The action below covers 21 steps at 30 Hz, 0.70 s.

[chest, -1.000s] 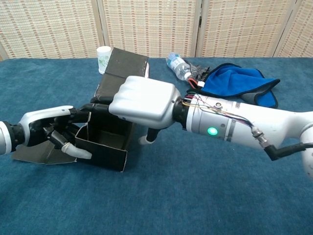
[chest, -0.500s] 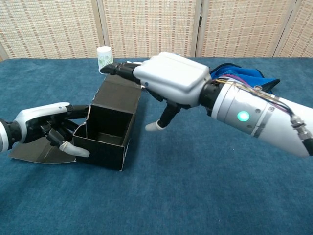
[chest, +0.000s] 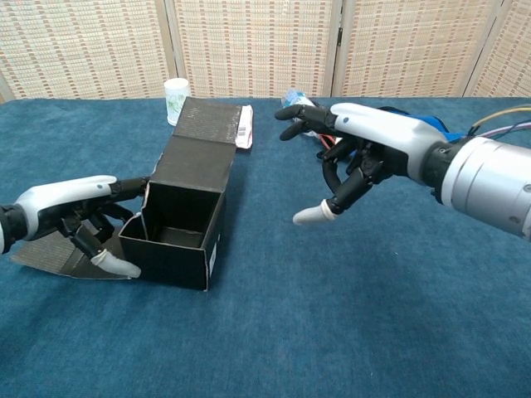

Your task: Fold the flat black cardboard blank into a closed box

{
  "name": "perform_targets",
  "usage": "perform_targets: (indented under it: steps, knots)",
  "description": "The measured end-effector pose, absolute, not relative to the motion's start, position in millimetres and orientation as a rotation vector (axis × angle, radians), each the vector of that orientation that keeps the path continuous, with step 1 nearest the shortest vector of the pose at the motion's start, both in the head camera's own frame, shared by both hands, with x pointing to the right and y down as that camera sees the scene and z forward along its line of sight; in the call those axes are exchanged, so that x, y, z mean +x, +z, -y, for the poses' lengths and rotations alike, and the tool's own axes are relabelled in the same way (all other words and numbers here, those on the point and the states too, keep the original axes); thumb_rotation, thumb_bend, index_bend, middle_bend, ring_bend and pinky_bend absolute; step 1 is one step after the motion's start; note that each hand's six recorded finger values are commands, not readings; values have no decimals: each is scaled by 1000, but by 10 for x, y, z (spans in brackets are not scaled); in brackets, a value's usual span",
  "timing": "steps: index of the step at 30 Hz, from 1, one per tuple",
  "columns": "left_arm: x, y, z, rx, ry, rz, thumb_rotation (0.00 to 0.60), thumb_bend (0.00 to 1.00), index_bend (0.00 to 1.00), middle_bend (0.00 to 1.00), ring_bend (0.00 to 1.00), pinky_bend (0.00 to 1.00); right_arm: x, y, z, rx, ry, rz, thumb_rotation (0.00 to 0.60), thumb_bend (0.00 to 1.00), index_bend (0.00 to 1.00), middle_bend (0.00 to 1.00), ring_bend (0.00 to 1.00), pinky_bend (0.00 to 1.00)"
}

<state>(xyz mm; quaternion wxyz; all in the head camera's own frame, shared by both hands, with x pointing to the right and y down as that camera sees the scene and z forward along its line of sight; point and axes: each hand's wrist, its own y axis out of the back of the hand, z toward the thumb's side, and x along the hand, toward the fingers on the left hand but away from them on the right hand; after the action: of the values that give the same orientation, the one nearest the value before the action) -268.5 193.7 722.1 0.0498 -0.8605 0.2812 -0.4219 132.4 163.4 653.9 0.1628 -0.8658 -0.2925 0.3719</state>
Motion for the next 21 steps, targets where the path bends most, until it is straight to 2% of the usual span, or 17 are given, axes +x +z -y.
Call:
perform_targets:
  steps: [12, 14, 15, 17, 18, 21]
  knots:
    - [-2754, 6956, -1879, -2501, -1333, -770, 600, 84, 0, 0, 360, 773, 1378, 6617, -1780, -2591, 1210, 821, 600, 0, 0, 35, 645, 1000]
    - [-2780, 6923, -1866, -2488, -1348, -775, 600, 81, 0, 0, 274, 689, 1371, 6629, -1788, -2589, 1217, 811, 600, 0, 0, 29, 641, 1000]
    - [-2790, 6911, -1860, -2482, -1353, -775, 600, 80, 0, 0, 169, 578, 1366, 6638, -1793, -2593, 1221, 810, 600, 0, 0, 26, 638, 1000]
    - [-2793, 6887, -1858, -2473, -1358, -770, 600, 79, 0, 0, 39, 402, 1356, 6658, -1807, -2598, 1232, 806, 600, 0, 0, 22, 636, 1000]
    - [-2798, 6875, -1854, -2466, -1359, -768, 600, 78, 0, 0, 3, 325, 1345, 6670, -1819, -2605, 1238, 803, 600, 0, 0, 21, 636, 1000]
    - [-2832, 6820, -1828, -2436, -1359, -770, 600, 78, 0, 0, 0, 215, 1304, 6705, -1862, -2630, 1255, 792, 600, 0, 0, 18, 636, 1000]
